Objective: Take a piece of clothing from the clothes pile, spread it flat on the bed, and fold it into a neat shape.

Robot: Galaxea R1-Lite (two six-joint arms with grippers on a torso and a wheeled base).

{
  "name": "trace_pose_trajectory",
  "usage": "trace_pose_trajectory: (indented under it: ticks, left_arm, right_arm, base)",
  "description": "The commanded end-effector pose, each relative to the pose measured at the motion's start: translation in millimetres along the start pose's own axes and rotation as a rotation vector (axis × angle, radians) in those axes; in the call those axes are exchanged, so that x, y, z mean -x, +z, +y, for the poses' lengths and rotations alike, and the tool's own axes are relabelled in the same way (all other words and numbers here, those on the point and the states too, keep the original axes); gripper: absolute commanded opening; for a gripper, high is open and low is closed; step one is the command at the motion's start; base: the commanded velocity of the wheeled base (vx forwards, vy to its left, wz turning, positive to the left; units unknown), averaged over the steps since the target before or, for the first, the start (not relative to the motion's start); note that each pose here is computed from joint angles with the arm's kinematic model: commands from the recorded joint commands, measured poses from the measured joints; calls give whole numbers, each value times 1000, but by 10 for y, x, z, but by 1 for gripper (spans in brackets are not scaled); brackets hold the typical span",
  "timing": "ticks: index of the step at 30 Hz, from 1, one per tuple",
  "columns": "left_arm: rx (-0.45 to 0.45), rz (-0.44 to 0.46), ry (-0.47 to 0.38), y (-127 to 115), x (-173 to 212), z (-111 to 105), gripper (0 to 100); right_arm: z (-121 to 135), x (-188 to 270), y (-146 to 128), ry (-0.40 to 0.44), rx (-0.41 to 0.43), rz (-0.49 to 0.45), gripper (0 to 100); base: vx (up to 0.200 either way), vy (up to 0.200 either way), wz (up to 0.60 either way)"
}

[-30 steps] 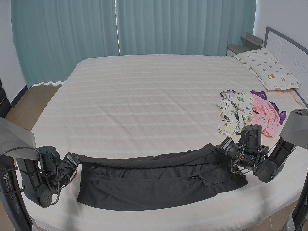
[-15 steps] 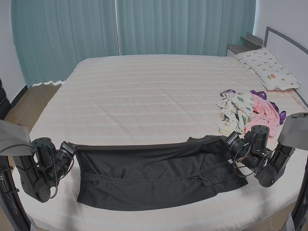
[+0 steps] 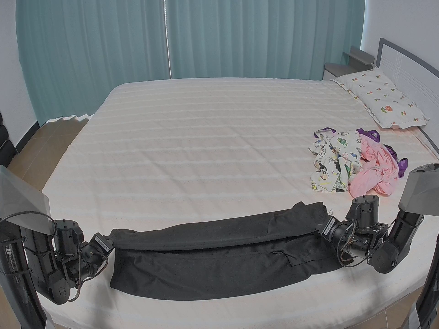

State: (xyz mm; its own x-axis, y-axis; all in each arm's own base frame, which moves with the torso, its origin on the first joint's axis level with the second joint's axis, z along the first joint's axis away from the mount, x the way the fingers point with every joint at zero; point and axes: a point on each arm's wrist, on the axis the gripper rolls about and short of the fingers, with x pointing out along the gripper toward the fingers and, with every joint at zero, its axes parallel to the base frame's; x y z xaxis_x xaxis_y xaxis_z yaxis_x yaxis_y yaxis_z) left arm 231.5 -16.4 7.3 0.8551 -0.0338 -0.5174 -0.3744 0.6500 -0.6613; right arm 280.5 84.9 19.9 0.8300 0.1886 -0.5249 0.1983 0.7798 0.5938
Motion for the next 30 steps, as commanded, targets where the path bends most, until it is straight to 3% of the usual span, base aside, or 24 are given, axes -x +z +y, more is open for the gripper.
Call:
trace_pose_trajectory:
  ticks: [1, 19, 20, 21, 22, 30]
  left_arm:
    - [-18, 39, 34, -92, -45, 74, 0]
    - [-43, 84, 64, -183, -55, 128, 0]
    - [-42, 85, 66, -186, -61, 130, 0]
    - [-42, 87, 68, -189, -59, 135, 0]
    - [-43, 90, 71, -198, -64, 140, 100]
    - [-45, 86, 67, -200, -57, 123, 100]
  right_arm:
    - [-43, -16, -49, -27, 22, 27, 0]
    - [-147, -69, -132, -93, 87, 76, 0]
    - [-153, -69, -137, -100, 92, 82, 100]
    - [-153, -68, -137, -102, 92, 86, 100]
    - [-151, -70, -135, -104, 92, 89, 100]
    - [-119, -21, -39, -98, 82, 62, 100]
  base:
    - [0, 0, 0]
    - [0, 0, 0]
    - [0, 0, 0]
    - [0, 0, 0]
    - [0, 0, 0]
    - [0, 0, 0]
